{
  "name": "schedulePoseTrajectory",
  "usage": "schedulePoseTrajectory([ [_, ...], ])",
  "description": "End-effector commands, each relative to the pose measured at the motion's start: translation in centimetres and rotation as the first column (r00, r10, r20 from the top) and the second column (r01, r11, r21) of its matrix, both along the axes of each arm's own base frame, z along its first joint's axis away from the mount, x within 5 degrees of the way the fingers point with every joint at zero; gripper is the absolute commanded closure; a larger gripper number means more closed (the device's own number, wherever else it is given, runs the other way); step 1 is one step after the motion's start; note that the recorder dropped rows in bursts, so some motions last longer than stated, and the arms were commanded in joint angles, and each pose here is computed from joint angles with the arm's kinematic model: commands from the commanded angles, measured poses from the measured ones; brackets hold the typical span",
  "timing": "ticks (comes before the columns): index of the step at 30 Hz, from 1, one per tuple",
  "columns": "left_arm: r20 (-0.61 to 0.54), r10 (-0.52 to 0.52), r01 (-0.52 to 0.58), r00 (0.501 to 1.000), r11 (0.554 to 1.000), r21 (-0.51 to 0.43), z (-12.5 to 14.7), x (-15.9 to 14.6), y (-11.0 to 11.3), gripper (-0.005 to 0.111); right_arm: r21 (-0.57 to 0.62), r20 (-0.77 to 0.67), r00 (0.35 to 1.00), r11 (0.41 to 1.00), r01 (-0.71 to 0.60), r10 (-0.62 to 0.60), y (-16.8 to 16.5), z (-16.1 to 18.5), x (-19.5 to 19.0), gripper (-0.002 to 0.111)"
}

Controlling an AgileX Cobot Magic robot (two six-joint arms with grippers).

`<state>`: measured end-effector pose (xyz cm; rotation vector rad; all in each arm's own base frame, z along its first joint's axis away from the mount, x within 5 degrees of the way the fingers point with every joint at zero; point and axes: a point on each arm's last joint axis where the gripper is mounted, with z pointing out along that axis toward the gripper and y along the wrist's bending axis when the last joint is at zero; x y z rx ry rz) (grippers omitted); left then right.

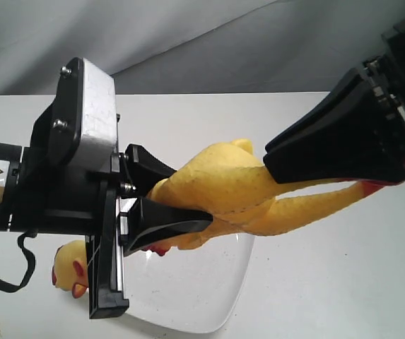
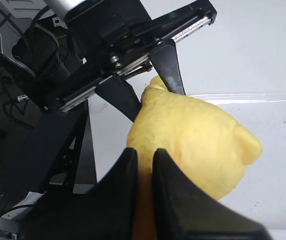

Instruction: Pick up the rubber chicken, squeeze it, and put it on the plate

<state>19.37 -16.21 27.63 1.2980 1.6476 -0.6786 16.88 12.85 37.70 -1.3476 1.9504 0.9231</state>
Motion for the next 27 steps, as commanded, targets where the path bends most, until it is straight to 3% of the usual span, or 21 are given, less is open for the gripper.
schedulePoseTrajectory([
  [1, 0.009, -0.028, 0.028, 1.0, 0.999, -0.028, 0.67, -0.44, -0.24, 0.08, 0.022, 0.021, 1.0, 1.0, 0.022, -0.022, 0.11, 0.16, 0.28, 0.108],
  [4, -0.009, -0.045, 0.045, 0.999, 0.998, -0.038, 0.7, -0.65, -0.32, 0.035, 0.022, 0.021, 1.0, 1.0, 0.022, -0.022, 0.11, 0.16, 0.28, 0.108],
  [6, -0.05, -0.024, 0.021, 0.998, 0.998, -0.052, 0.7, -0.63, -0.31, 0.014, 0.022, 0.021, 1.0, 1.0, 0.022, -0.022, 0.11, 0.16, 0.28, 0.108],
  [8, -0.076, 0.008, -0.012, 0.997, 0.998, -0.058, 0.68, -0.47, -0.25, 0.006, 0.022, 0.021, 1.0, 1.0, 0.022, -0.022, 0.11, 0.16, 0.28, 0.108],
  [10, -0.085, 0.018, -0.023, 0.996, 0.998, -0.06, 0.67, -0.43, -0.23, 0.007, 0.022, 0.021, 1.0, 1.0, 0.022, -0.022, 0.11, 0.16, 0.28, 0.108],
  [13, -0.083, 0.027, -0.032, 0.996, 0.998, -0.058, 0.66, -0.35, -0.2, 0.012, 0.022, 0.021, 1.0, 1.0, 0.022, -0.022, 0.11, 0.16, 0.28, 0.108],
  [15, -0.083, 0.029, -0.034, 0.996, 0.998, -0.057, 0.66, -0.33, -0.19, 0.025, 0.022, 0.021, 1.0, 1.0, 0.022, -0.022, 0.11, 0.16, 0.28, 0.108],
  [16, -0.083, 0.029, -0.034, 0.996, 0.998, -0.057, 0.66, -0.33, -0.19, 0.049, 0.022, 0.021, 1.0, 1.0, 0.022, -0.022, 0.11, 0.16, 0.28, 0.108],
  [20, -0.083, 0.016, -0.021, 0.996, 0.998, -0.059, 0.67, -0.43, -0.24, 0.106, 0.022, 0.021, 1.0, 1.0, 0.022, -0.022, 0.11, 0.16, 0.28, 0.108],
  [27, -0.072, 0.013, -0.017, 0.997, 0.998, -0.056, 0.67, -0.42, -0.23, 0.105, 0.022, 0.021, 1.0, 1.0, 0.022, -0.022, 0.11, 0.16, 0.28, 0.108],
])
